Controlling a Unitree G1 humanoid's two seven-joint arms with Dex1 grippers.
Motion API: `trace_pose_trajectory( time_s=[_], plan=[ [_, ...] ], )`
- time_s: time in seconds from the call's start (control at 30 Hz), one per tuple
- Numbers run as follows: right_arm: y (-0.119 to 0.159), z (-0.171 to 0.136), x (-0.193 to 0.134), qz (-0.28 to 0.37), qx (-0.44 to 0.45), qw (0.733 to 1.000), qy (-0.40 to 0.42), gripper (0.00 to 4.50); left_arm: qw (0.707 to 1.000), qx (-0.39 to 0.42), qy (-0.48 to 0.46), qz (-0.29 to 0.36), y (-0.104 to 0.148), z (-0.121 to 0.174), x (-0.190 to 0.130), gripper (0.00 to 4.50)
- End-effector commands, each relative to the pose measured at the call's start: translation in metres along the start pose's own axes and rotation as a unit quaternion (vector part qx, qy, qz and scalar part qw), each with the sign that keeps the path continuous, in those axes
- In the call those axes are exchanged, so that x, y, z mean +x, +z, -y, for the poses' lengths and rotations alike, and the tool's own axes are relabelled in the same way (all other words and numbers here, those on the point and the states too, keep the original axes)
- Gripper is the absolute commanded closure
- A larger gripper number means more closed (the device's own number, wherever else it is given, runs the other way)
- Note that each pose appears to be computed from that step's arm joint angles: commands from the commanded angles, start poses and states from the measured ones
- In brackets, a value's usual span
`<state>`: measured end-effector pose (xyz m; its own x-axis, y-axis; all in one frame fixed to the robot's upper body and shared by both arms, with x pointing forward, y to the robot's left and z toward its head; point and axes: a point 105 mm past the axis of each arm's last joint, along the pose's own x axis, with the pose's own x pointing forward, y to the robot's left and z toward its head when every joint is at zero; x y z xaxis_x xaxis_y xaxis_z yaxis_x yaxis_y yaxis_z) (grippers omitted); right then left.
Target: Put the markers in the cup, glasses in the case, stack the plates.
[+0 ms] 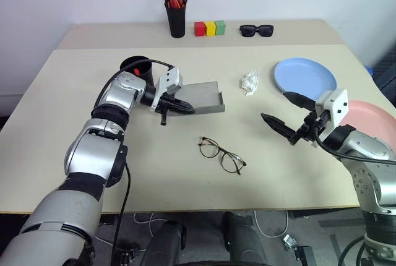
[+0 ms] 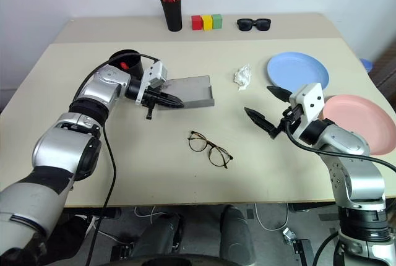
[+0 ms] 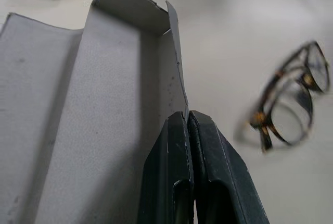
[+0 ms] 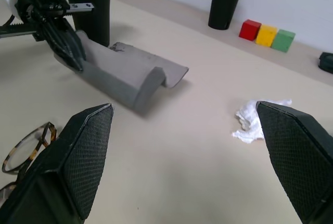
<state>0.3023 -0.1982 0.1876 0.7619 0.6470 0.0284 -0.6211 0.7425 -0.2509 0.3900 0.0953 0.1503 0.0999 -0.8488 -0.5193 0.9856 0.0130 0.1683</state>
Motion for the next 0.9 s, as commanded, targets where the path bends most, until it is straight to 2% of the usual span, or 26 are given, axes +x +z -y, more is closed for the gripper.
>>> trace_pose_trajectory(
  time_s=[0.03,0.2,0.3,0.57,0.67,0.9],
  plan=[
    [0.011,0.001,0.000,0.016,-0.018,1.000,0.003,0.00,0.999,0.039,-0.020,-0.003,0.000,0.005,-0.002,4.45],
    [0.012,0.000,0.002,0.016,-0.018,1.000,0.008,0.00,0.991,0.124,-0.030,-0.030,-0.004,0.011,0.004,4.45],
    [0.012,-0.001,0.002,0.016,-0.018,1.000,0.009,0.00,0.992,0.125,-0.012,-0.013,0.002,0.007,0.009,4.45],
    [0.010,-0.002,0.001,0.013,-0.018,1.000,0.008,0.00,0.993,0.115,-0.002,-0.019,-0.003,0.005,0.015,4.45],
    [0.010,-0.002,0.002,0.014,-0.017,1.000,0.010,0.00,0.992,0.121,0.008,-0.023,-0.002,0.003,0.015,3.67],
    [0.013,-0.005,0.006,0.016,-0.017,1.000,0.019,0.00,0.991,0.135,0.021,0.004,0.012,-0.002,0.005,0.10]
  ],
)
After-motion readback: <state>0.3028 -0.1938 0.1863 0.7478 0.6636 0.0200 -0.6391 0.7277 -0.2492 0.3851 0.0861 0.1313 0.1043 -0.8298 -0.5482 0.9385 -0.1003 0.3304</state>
